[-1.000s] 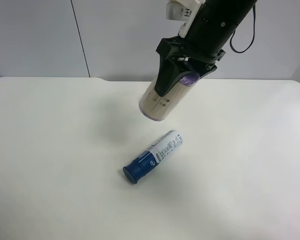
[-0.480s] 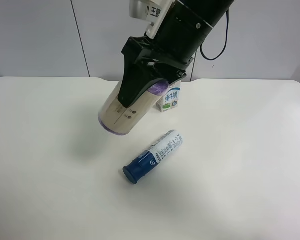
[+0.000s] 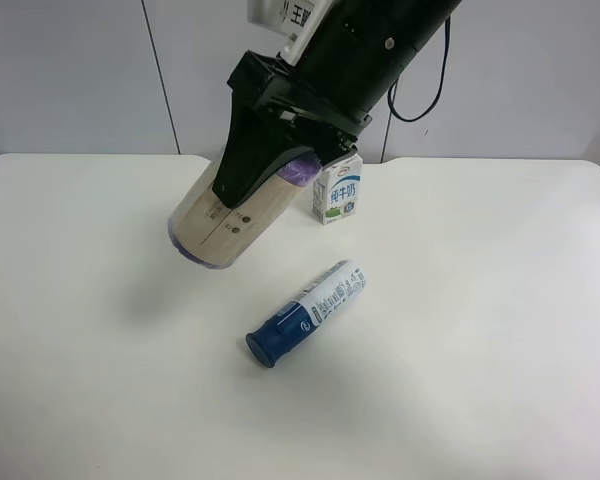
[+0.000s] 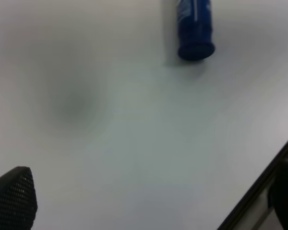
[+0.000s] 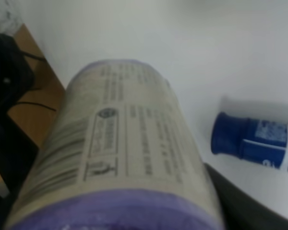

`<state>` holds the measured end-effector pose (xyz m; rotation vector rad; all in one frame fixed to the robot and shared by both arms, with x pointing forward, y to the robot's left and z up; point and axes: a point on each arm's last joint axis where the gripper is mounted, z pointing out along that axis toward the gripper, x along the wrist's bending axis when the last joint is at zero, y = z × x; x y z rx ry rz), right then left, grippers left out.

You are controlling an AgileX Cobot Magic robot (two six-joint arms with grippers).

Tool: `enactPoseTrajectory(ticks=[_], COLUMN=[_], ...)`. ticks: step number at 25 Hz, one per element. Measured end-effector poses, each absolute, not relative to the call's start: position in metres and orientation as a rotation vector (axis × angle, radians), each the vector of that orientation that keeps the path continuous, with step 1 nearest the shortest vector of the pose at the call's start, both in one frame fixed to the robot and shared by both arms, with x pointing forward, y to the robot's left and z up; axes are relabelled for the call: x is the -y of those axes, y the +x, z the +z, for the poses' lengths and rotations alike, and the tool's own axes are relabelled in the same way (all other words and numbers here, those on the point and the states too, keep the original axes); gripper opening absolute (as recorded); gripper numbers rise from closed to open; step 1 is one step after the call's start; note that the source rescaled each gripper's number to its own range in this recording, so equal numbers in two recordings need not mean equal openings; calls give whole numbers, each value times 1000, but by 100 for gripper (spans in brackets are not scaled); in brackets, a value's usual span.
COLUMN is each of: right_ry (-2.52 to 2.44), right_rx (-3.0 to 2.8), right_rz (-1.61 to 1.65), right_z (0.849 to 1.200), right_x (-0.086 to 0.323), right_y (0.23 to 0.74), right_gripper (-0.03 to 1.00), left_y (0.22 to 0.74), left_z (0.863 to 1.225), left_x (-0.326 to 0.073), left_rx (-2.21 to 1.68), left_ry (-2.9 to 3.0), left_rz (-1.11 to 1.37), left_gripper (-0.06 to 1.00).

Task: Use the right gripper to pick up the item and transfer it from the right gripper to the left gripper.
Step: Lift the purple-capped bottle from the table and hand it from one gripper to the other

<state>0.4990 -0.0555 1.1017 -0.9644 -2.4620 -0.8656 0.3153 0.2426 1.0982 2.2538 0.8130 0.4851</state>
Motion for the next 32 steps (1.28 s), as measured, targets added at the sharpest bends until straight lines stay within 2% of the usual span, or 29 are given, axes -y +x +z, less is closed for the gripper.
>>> enactPoseTrajectory(ticks=[8,16,32], right_ry=[-944,-920,-827], right_rx=[2414,2394,2350], right_rz=[-917,-947,-1009], right_z=[1105,1107,1113], right_x=[52,50,36], right_y=[498,497,487], right_gripper=[0,0,0], left_y=[343,371,396], left_z=[1111,1110,1101], left_x=[-203,-162,-138], left_rx=[-629,-514,-504], left_ry=[2359,2411,2361], left_rz=[428,432,482], left_gripper=[100,100,100])
